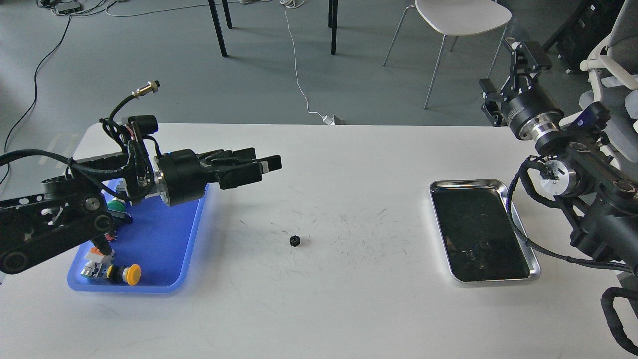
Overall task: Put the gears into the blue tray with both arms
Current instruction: 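Reach the left gripper over the blue tray toward the black part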
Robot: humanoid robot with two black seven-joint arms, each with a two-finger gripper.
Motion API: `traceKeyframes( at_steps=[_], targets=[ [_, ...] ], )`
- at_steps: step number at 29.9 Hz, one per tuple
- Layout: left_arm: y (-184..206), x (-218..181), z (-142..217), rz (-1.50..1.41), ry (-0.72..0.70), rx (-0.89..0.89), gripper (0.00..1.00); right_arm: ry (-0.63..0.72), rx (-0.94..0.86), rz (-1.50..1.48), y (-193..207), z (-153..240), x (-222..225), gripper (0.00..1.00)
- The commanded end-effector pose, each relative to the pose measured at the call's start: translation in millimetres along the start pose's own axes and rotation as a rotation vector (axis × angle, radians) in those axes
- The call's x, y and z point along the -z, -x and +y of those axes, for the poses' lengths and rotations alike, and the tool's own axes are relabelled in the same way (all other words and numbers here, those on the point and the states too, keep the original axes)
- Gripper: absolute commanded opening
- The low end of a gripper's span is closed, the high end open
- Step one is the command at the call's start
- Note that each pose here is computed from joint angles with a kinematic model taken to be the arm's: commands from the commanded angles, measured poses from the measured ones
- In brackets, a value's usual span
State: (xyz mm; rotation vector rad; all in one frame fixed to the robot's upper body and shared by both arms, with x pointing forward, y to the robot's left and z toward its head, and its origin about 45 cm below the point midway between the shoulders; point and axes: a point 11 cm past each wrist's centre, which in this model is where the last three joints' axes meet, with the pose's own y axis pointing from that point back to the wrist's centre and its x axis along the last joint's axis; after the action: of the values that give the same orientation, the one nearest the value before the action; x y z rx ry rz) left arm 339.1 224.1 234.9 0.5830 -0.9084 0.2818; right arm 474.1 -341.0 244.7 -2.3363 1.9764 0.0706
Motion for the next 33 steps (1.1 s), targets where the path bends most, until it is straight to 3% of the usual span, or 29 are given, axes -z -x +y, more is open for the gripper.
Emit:
traceKeyframes(
  at_steps=[1,18,28,33],
  targets=[
    [13.2,1.7,0.4,-0.245,-0.012,0.103,0.92,-0.003,-0.014,0.020,-11.0,2.4,5.7,0.96],
    [30.6,-9.4,-30.0,-0.366,0.045,0.151,0.92,-0.003,-0.093,-0.040,-50.4,17.2,14.9,0.98],
    [41.0,6.1,-56.6,-0.359,0.021,0.159,0.92,0.101,-0.166,-0.139,-62.9,35.2,-24.2,0.98],
    [60.7,-2.3,-59.0,-0.356,0.095,0.192,0.92,0.095,-0.197,-0.231,-63.1,42.8,-37.4,0.98]
  ],
)
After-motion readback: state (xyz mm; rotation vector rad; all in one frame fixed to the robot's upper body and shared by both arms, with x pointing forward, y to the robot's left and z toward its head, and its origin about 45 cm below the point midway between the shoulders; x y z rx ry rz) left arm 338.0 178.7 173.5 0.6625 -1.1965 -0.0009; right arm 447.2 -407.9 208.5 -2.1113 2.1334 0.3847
